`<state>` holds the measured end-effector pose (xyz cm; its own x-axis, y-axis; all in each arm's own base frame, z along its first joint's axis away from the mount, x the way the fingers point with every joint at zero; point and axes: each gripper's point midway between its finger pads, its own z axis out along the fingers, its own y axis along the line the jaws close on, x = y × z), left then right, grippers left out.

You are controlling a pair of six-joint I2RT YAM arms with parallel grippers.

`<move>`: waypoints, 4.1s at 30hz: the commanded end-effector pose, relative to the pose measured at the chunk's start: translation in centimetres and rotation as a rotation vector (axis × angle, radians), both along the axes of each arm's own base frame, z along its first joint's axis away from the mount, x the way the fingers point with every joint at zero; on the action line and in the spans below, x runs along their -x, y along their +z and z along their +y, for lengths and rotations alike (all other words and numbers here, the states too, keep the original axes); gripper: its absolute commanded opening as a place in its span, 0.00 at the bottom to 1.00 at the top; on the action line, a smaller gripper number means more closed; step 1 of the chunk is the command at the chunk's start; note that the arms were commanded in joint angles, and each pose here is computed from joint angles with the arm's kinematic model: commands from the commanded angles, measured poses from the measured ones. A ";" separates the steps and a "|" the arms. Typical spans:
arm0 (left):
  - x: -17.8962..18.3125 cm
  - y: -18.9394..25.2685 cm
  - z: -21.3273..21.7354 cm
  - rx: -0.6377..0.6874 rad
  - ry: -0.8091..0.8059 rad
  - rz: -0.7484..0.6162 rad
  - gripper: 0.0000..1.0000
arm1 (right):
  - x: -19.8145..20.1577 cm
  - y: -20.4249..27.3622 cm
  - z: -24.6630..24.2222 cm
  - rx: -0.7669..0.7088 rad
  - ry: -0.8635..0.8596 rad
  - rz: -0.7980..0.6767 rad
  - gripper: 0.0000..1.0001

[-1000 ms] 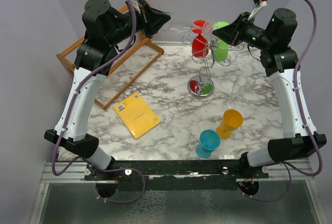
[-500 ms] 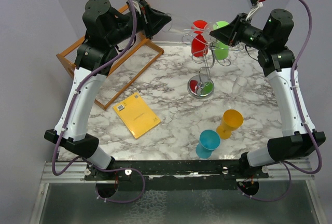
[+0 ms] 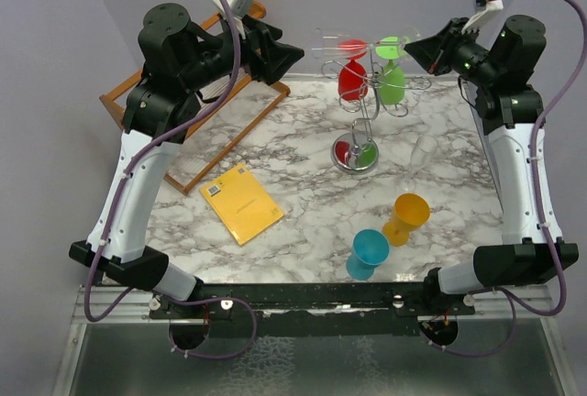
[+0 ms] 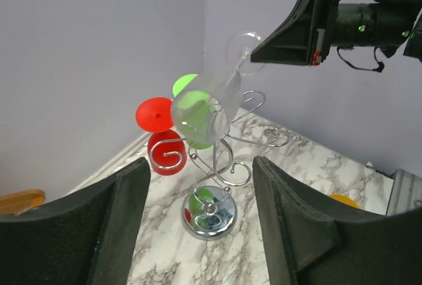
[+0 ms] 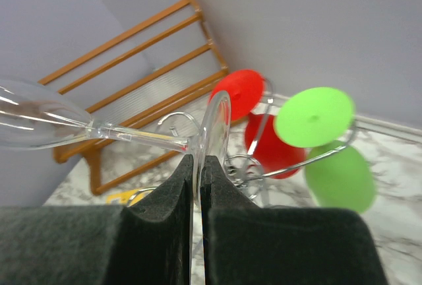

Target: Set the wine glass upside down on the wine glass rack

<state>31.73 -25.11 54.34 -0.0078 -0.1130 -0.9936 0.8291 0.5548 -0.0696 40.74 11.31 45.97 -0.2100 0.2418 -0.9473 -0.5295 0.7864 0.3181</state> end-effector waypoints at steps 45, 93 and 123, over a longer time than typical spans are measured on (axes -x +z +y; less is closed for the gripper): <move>-1.5 -5.8 5.9 -0.274 0.262 -0.019 0.88 | 0.0 -3.4 -21.9 1.627 -0.509 -0.121 0.01; -2.6 -7.0 6.1 -0.296 0.260 0.006 0.88 | -3.6 -6.5 -3.3 1.490 0.377 -0.567 0.01; -2.2 -6.9 5.8 -0.286 0.233 0.005 0.88 | 0.2 -5.7 -6.3 1.545 0.275 -0.433 0.01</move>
<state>34.54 -19.16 46.09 -0.0604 0.1905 -0.9798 0.6624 0.7420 0.1034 40.96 6.19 39.20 0.3123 -0.9183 -0.2433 -0.5686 0.0245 -0.8223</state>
